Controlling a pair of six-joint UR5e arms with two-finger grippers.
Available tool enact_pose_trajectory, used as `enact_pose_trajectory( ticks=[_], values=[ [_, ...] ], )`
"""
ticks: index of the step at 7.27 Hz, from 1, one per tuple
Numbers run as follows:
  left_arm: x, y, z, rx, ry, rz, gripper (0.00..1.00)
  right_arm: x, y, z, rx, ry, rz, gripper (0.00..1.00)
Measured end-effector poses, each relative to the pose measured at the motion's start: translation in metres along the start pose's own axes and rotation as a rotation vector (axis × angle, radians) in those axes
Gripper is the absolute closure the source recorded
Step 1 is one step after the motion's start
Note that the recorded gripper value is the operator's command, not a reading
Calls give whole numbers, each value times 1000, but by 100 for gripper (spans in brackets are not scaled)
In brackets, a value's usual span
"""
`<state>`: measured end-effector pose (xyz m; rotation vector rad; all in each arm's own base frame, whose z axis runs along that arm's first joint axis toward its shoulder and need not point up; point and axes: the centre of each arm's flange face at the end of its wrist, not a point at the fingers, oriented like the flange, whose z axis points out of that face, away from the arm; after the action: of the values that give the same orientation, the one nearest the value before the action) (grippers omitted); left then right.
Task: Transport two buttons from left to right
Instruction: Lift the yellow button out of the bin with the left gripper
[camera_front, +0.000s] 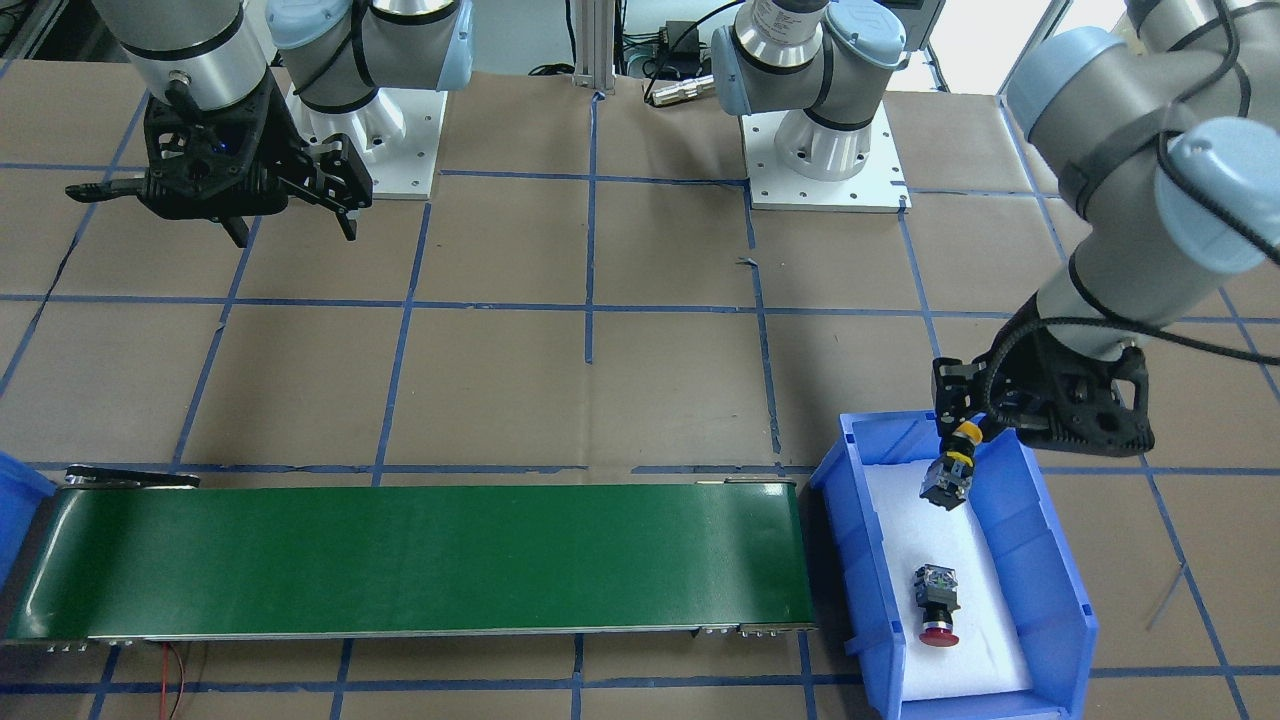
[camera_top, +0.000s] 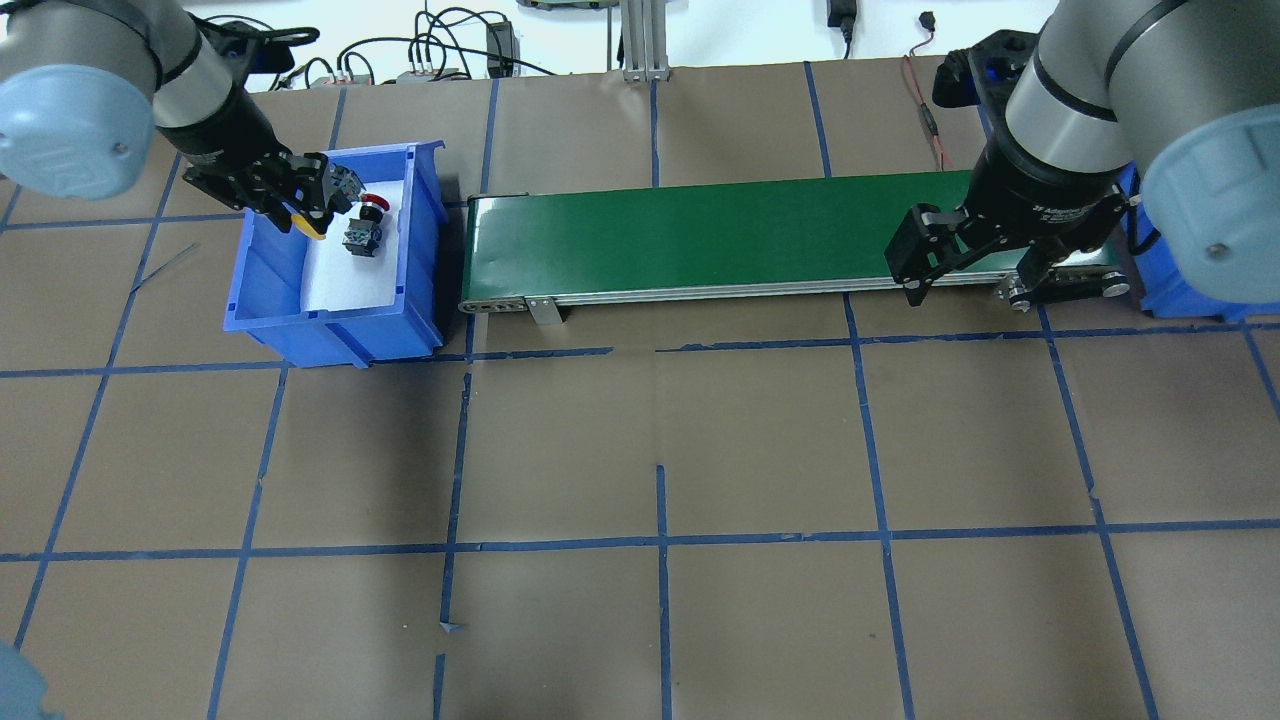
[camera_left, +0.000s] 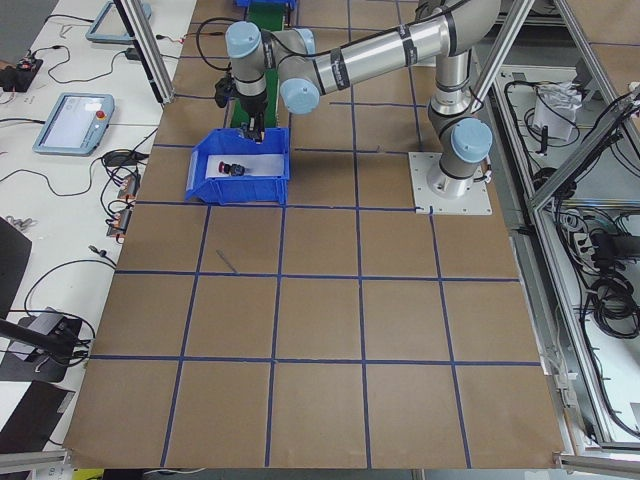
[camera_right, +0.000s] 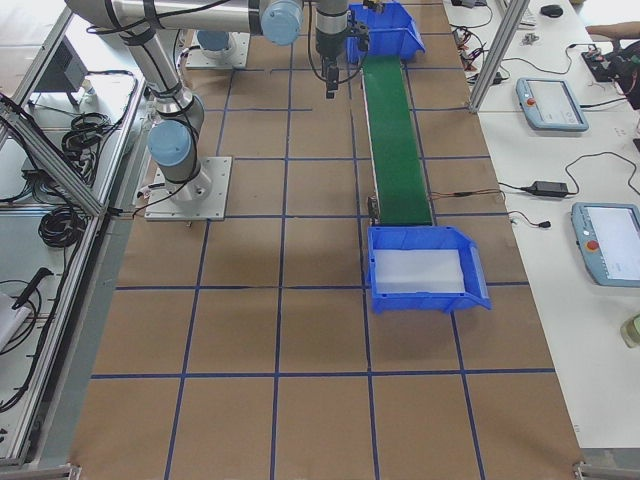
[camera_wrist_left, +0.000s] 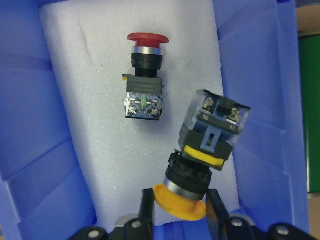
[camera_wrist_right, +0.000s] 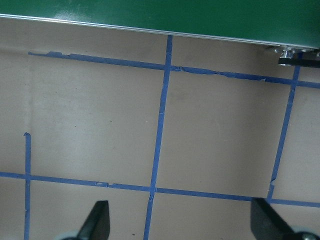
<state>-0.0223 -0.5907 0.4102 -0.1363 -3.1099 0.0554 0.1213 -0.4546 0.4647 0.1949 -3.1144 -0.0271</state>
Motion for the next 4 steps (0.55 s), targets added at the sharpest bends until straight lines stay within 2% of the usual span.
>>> enact_pose_trajectory(
  ticks=[2, 4],
  values=[
    [29, 18, -36, 35, 13, -31, 64, 0, 0, 0, 1, 0, 0, 0],
    [66, 10, -39, 48, 18, -60, 64, 0, 0, 0, 1, 1, 0, 0]
  ],
)
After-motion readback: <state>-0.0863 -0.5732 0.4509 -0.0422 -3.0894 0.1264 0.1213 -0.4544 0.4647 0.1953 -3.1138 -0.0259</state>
